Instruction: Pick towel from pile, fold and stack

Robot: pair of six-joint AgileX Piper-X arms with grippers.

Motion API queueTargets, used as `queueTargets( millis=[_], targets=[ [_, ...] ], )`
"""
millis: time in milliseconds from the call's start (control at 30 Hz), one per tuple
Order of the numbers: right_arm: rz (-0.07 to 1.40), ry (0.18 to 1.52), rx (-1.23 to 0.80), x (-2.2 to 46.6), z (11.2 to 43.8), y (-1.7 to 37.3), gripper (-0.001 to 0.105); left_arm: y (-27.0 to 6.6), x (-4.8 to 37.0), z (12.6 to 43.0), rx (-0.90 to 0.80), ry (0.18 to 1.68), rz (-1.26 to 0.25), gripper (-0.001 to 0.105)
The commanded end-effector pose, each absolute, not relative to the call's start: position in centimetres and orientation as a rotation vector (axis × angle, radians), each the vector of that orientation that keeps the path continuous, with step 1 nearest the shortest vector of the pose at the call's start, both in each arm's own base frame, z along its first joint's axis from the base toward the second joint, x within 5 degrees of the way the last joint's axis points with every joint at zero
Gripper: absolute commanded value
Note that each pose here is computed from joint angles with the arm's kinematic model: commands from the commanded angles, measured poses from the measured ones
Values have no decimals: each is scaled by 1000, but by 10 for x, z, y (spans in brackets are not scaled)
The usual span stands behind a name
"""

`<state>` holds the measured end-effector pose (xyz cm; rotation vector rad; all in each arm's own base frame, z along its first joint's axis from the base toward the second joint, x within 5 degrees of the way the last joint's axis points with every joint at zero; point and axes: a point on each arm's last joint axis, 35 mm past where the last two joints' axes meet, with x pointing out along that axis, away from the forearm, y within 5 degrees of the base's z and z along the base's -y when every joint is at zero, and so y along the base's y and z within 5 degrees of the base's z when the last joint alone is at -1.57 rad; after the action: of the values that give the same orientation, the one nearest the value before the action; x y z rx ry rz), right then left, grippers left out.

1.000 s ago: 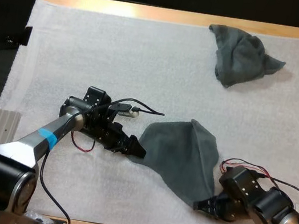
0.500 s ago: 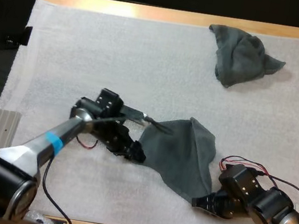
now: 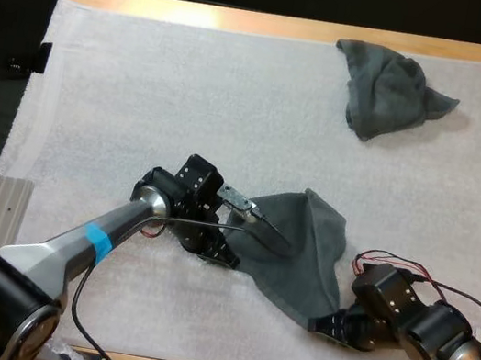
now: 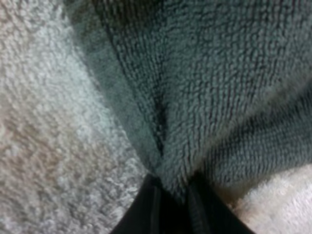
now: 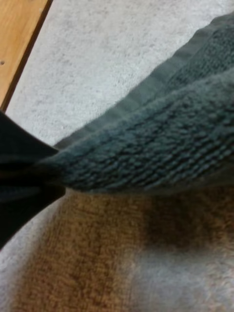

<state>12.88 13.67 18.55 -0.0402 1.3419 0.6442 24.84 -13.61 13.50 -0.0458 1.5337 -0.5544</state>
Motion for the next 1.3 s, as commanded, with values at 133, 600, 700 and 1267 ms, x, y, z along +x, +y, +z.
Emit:
queueTargets(
  millis=[133, 600, 700, 1267],
  targets=[
    [674, 1283, -13, 135, 199, 143, 1, -134, 233, 159, -37, 1509, -585, 4],
    [741, 1043, 58, 163, 282, 169, 1, -113, 207, 267, 128, 1282, -538, 0],
    [748, 1008, 68, 166, 297, 172, 1, -110, 201, 291, 135, 1236, -537, 0],
    [765, 901, -80, 151, 400, 168, 1, -80, 145, 405, 116, 1030, -526, 0]
  ],
)
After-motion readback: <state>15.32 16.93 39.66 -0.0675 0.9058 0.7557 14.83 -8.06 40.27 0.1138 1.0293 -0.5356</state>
